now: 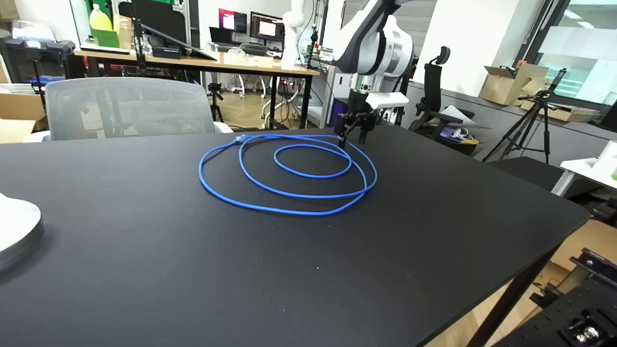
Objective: Move one end of the cable to the right
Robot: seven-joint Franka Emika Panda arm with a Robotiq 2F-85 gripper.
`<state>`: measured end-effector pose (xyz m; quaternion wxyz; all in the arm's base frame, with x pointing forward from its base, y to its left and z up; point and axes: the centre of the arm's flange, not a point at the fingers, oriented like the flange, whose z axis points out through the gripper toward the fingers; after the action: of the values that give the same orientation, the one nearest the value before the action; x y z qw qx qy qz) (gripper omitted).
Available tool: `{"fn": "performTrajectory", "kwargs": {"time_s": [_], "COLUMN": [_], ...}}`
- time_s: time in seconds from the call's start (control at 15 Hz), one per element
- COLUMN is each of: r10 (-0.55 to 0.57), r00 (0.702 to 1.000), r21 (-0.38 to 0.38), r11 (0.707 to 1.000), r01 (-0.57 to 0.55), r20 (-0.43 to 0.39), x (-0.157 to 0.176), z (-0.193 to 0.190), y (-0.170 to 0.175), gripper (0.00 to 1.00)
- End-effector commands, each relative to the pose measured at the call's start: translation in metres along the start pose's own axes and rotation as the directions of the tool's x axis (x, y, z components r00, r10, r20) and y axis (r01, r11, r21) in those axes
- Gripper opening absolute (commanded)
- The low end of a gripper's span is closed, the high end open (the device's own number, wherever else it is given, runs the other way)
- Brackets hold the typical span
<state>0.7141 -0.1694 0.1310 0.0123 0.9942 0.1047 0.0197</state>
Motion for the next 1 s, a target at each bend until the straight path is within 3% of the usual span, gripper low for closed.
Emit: {"fn": "performTrajectory", "kwargs": {"time_s": [0.0, 0.6, 0.8, 0.93], "r10": [0.023, 0.025, 0.057, 0.148], "r00": [1.0, 1.0, 0.998, 0.989], "r21": [-0.02, -0.019, 0.003, 0.047], "r11": [1.0, 0.999, 0.998, 0.988], "r01": [-0.024, -0.025, -0.057, -0.147], "r20": [-0.014, -0.01, -0.001, -0.004], "x": [0.009, -0.006, -0.011, -0.014], "z": [0.0, -0.012, -0.018, -0.029], "y": [0.001, 0.012, 0.019, 0.024], "gripper": [0.63, 0.02, 0.0, 0.02]}}
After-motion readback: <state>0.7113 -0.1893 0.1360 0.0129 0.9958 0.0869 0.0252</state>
